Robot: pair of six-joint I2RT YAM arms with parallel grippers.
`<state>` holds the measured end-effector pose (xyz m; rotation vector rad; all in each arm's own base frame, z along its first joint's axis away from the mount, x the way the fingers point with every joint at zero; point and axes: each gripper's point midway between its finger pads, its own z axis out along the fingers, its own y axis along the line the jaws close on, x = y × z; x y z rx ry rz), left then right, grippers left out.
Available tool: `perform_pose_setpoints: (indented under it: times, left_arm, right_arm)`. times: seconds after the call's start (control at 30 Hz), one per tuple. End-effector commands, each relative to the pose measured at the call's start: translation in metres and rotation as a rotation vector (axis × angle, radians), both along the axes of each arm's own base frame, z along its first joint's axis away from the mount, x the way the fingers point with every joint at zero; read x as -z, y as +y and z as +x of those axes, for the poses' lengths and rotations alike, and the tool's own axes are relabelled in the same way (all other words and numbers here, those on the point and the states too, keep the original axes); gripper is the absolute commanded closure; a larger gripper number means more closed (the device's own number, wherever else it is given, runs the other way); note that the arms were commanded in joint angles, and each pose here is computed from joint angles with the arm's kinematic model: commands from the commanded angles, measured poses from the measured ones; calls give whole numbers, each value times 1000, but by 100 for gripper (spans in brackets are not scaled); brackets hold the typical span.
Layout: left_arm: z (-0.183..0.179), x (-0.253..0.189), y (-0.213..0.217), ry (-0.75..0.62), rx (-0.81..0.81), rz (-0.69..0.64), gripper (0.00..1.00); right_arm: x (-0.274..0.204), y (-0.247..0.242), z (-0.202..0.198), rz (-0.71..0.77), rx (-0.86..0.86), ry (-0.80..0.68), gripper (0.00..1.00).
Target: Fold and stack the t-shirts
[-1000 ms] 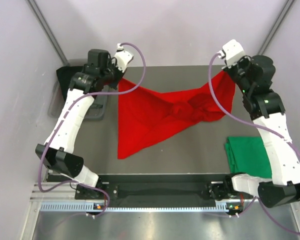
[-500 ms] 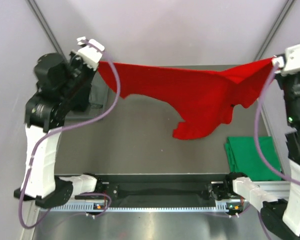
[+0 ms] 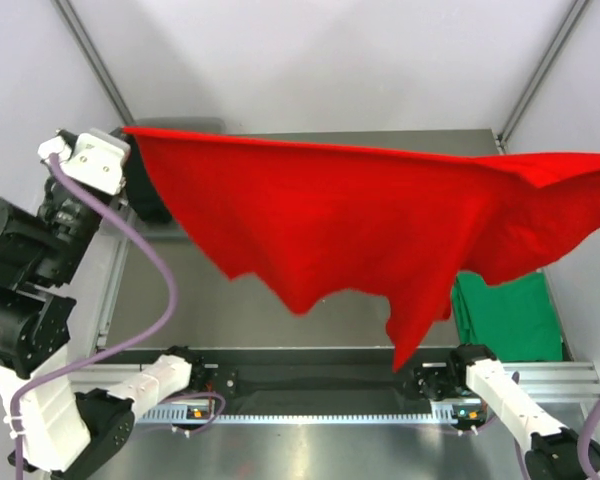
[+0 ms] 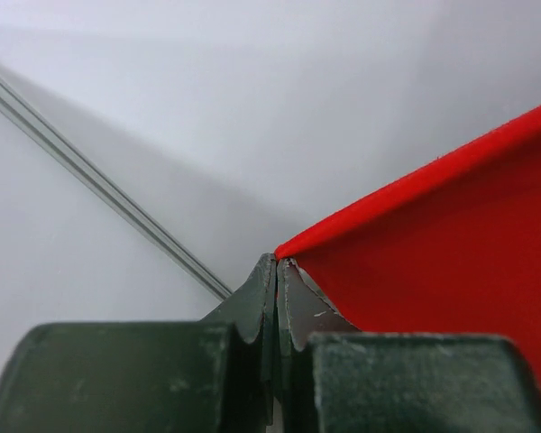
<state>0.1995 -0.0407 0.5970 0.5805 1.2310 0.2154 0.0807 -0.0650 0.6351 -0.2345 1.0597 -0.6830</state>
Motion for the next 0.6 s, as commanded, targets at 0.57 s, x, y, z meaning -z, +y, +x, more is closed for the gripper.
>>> perform_pose_setpoints:
  times: [0.57]
  left_arm:
    - [255, 359, -21, 664, -197, 393, 100]
  right_arm:
    - [278, -17, 354, -193, 127, 696, 100]
